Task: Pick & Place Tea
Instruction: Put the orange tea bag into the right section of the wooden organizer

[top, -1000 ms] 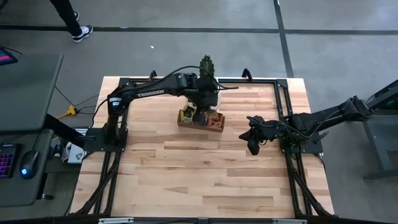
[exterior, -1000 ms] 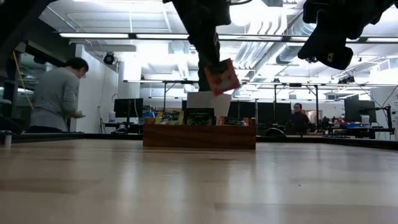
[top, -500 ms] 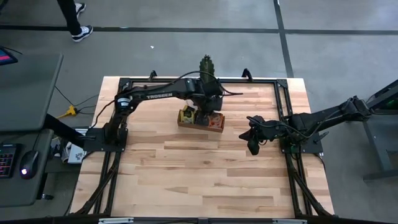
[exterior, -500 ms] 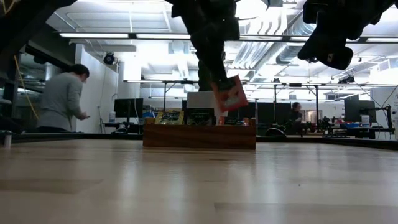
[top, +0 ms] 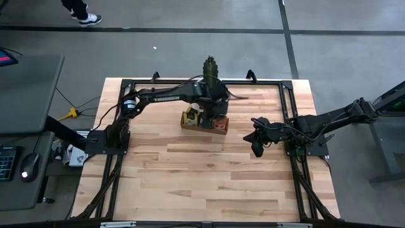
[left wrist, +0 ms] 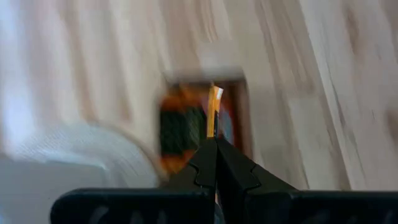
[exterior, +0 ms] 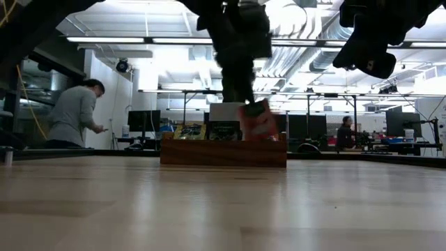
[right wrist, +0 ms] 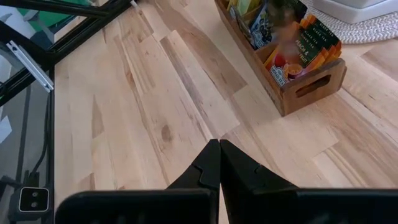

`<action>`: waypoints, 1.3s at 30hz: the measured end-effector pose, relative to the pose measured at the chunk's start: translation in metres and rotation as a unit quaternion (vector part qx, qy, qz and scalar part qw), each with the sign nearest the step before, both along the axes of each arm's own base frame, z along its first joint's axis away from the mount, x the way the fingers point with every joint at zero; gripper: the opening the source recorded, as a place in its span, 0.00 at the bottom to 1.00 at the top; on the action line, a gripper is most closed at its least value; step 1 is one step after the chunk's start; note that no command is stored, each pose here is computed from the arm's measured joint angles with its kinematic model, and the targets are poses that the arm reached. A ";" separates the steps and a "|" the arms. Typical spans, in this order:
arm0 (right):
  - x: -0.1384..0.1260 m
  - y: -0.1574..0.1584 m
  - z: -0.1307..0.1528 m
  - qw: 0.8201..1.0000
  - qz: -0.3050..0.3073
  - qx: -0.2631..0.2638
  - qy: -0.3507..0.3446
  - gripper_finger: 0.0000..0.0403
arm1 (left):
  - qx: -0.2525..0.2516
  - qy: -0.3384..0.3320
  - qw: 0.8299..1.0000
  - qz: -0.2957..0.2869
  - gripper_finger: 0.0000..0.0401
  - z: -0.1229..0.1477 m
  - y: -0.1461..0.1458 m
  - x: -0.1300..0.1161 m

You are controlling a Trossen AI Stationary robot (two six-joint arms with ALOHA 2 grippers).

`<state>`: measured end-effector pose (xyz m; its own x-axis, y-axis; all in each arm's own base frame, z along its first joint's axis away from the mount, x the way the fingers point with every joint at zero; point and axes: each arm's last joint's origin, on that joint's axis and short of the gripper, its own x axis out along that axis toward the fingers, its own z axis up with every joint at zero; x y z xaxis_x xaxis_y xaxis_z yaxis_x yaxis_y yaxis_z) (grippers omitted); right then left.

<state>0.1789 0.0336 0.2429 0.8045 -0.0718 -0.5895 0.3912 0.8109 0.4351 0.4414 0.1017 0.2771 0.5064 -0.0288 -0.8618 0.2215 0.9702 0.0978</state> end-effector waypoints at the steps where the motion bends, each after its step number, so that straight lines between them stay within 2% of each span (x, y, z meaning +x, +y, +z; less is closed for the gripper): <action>1: 0.000 0.000 0.000 1.000 0.000 0.000 0.000 0.00 | -0.004 0.018 1.000 0.000 0.00 -0.005 0.000 -0.002; 4: 0.000 0.000 -0.001 1.000 0.000 0.000 0.001 0.00 | 0.000 0.005 1.000 -0.002 0.00 -0.005 0.001 0.003; 8: 0.000 0.000 -0.001 1.000 -0.001 0.001 0.001 0.00 | -0.004 0.031 1.000 -0.001 0.00 -0.015 0.001 0.002; 24: 0.000 0.000 -0.001 1.000 -0.001 0.001 0.001 0.00 | 0.010 0.029 1.000 0.002 0.00 -0.012 0.001 0.001; 27: 0.000 0.000 -0.001 1.000 -0.001 0.001 0.002 0.00 | 0.001 0.034 0.999 -0.002 0.00 -0.025 0.002 0.008; 29: 0.000 0.000 -0.001 1.000 -0.001 0.001 0.003 0.00 | -0.011 0.063 0.998 -0.005 0.00 -0.037 0.002 0.007; 39: -0.001 0.000 -0.002 1.000 -0.001 -0.001 0.010 0.00 | 0.018 0.061 0.998 0.019 0.01 -0.043 0.005 0.013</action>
